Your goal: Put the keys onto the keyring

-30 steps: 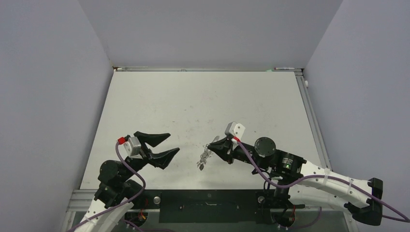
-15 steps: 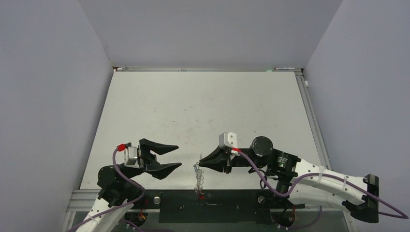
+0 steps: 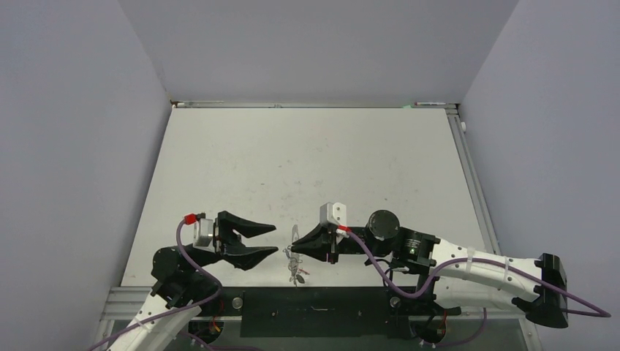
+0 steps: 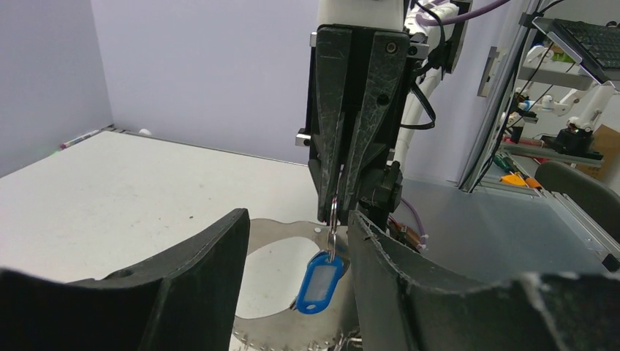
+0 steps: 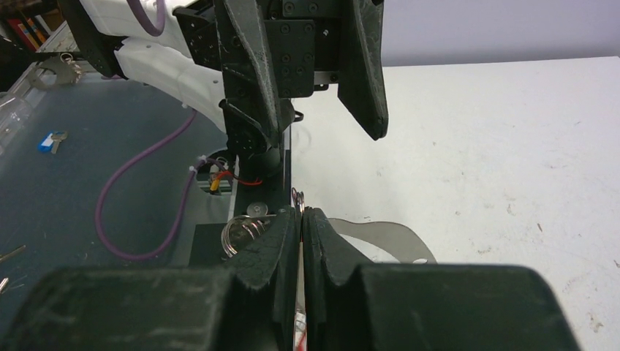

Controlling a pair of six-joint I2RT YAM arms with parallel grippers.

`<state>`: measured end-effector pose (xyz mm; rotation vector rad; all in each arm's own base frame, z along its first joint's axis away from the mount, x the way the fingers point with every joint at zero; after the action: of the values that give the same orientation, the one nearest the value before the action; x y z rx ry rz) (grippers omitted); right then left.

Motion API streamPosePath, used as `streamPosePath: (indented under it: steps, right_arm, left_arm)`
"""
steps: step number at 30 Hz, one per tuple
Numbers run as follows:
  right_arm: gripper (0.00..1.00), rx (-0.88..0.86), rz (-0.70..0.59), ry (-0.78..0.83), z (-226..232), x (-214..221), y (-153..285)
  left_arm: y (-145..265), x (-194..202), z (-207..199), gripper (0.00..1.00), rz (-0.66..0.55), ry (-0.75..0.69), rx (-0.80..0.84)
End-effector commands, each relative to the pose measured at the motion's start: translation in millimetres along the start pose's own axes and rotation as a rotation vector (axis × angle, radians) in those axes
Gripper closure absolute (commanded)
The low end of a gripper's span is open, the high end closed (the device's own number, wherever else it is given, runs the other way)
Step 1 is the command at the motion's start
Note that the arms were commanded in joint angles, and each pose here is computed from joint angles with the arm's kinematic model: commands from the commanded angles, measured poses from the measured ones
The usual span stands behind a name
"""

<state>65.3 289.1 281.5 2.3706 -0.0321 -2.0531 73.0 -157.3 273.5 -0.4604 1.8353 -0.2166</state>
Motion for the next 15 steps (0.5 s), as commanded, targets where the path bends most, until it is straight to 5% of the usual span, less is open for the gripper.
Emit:
streamPosePath:
  steps: [1,15]
  right_arm:
    - [0.95,0.027,-0.126,0.038,-5.1,-32.1,-6.7]
    - [0.95,0.026,-0.156,0.054,-3.0,-40.2,-13.6]
  left_arm:
    - [-1.7,-4.5,-4.3,0.52,-0.016,-0.02,0.023]
    - [-5.7,5.4,-4.0,0.65,0.038,0.023,0.047]
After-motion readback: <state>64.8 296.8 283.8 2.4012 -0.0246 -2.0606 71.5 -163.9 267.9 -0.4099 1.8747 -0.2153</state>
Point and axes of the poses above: each gripper's point midway between its finger pads, its own y axis back along the fingers, its own z axis along the line the jaws close on, x = y × z, the point moved 6 cm from there along y, back along the fingers, and after that the axes turned 10 degrees about y, right-handed, at the moved point
